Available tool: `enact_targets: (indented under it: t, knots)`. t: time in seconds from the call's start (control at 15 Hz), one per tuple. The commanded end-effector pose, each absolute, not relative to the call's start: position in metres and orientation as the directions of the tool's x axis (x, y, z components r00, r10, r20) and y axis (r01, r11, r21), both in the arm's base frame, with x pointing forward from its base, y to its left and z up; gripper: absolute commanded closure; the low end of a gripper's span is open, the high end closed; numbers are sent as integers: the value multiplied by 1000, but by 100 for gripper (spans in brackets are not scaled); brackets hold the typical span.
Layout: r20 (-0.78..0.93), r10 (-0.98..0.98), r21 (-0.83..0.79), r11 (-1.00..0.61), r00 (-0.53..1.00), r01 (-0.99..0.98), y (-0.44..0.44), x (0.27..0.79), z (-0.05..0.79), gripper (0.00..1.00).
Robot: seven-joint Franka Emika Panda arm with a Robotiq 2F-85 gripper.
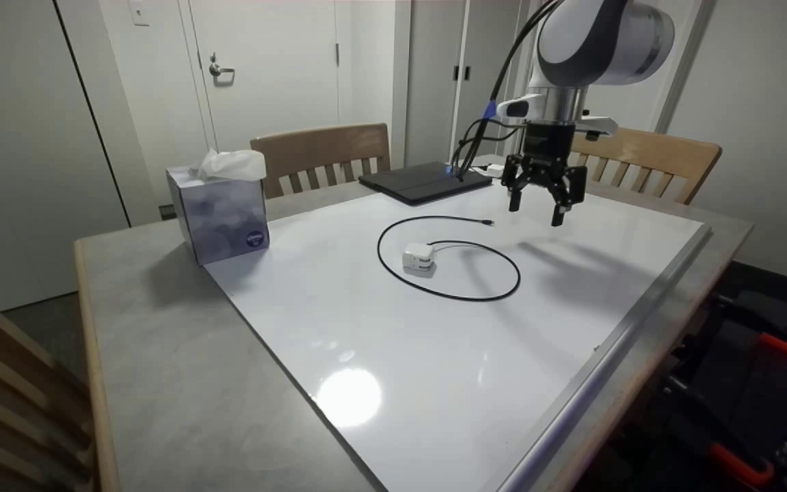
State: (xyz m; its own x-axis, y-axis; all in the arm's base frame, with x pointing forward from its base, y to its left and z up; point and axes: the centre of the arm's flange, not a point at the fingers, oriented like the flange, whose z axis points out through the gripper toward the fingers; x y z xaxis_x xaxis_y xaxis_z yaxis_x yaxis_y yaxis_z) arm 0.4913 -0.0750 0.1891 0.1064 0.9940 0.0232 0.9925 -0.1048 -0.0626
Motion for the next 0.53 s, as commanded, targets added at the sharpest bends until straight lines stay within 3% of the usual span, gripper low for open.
enact_targets:
  t: [0.0,0.47]
  knots:
    - [35,988,-41,-149,150,988,-73,498,189,0]
    - [50,958,9,-285,284,959,-57,558,197,0]
